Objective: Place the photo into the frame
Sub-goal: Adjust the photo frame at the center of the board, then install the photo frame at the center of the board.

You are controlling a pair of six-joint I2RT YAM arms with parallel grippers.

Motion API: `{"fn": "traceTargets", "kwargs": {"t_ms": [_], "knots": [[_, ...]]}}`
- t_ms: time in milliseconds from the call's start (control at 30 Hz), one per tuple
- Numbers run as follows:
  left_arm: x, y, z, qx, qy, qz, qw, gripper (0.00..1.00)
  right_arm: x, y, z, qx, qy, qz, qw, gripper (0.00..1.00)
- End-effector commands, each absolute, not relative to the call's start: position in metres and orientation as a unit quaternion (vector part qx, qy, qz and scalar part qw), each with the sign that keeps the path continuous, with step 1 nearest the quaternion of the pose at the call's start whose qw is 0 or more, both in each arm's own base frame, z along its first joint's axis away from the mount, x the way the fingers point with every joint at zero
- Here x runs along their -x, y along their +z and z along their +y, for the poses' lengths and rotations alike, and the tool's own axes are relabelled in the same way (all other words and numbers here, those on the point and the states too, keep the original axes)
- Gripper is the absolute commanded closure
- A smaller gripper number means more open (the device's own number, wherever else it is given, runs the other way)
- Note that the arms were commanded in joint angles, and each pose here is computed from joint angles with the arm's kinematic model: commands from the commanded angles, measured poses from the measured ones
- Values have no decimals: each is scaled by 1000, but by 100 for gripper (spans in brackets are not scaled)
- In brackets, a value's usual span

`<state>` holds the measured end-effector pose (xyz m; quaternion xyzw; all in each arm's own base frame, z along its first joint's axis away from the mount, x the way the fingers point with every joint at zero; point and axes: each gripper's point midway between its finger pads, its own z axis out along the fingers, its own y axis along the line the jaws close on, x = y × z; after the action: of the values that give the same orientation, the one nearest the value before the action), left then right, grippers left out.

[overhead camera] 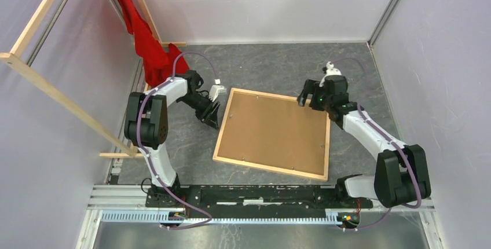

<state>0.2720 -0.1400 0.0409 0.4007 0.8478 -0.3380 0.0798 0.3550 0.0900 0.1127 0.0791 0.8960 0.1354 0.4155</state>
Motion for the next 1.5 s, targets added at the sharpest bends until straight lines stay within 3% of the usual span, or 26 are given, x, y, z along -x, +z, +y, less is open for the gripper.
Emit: {"fn": "traceTargets", "kwargs": {"t_ms": [0, 233, 533, 733, 1467], "knots": [[-289, 53, -159, -385, -390, 831, 98, 45, -354, 130, 172, -17, 245, 868, 431, 9], [-298, 36, -168, -355, -419, 833, 75, 51, -335, 124, 270, 40, 330, 849, 410, 18], [-295, 23, -167, -347, -416, 838, 61, 71, -331, 102, 359, 76, 380, 846, 367, 25], [-291, 19, -166, -344, -419, 838, 59, 78, -331, 85, 404, 89, 399, 847, 340, 30], [-288, 16, -166, -348, -419, 836, 60, 82, -327, 44, 426, 77, 396, 865, 297, 37]]}}
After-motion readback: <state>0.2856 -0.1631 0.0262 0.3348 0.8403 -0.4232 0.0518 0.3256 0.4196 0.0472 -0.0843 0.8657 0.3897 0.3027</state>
